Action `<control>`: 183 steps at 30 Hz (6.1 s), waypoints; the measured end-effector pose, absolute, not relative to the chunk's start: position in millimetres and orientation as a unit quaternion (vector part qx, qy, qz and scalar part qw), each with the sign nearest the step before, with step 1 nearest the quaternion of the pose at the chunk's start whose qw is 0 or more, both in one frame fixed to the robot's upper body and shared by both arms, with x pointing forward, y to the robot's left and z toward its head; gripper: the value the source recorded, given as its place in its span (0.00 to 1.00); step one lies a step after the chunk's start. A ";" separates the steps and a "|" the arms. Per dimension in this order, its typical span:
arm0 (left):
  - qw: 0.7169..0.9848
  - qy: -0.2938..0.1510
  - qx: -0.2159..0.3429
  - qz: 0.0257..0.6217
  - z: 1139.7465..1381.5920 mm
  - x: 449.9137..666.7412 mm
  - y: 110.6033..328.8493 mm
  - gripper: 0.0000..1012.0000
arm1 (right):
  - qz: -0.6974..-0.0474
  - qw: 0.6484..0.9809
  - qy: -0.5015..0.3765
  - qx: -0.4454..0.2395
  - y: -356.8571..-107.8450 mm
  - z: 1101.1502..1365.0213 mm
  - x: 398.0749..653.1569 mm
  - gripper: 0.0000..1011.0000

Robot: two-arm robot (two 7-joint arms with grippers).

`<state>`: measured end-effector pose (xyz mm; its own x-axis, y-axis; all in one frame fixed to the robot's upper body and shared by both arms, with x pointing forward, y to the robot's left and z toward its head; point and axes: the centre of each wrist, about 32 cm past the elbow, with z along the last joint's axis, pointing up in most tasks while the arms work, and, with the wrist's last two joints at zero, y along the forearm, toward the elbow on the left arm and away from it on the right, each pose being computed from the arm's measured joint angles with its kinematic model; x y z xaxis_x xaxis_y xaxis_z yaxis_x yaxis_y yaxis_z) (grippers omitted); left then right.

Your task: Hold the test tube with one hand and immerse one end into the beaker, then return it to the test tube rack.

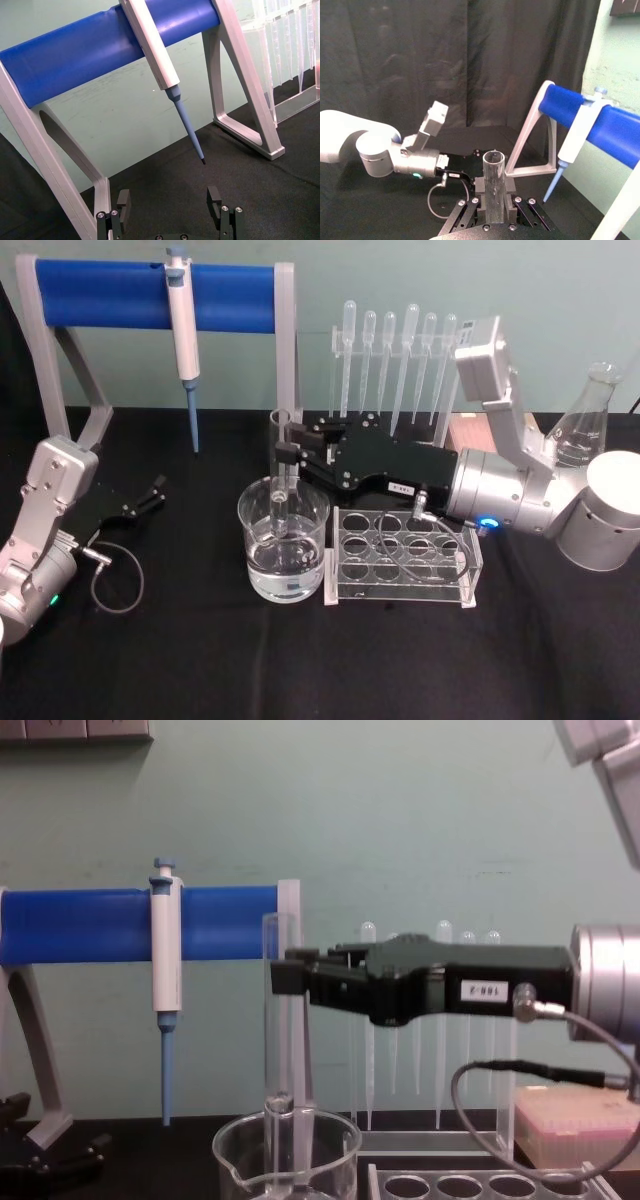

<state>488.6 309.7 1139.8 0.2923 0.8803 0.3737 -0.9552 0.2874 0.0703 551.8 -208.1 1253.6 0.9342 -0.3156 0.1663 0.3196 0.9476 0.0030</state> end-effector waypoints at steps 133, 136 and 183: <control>0.791 -0.132 0.142 0.580 1139.8 488.6 309.7 0.99 | -0.262 0.961 -0.085 -0.038 -293.2 1194.7 493.9 0.22; 0.791 -0.132 0.141 0.580 1139.8 488.6 309.7 0.99 | -0.261 0.961 -0.086 -0.038 -293.2 1195.0 494.0 0.22; 0.791 -0.132 0.141 0.580 1139.8 488.6 309.7 0.99 | -0.496 0.864 -0.084 0.033 -305.2 1216.3 459.0 0.99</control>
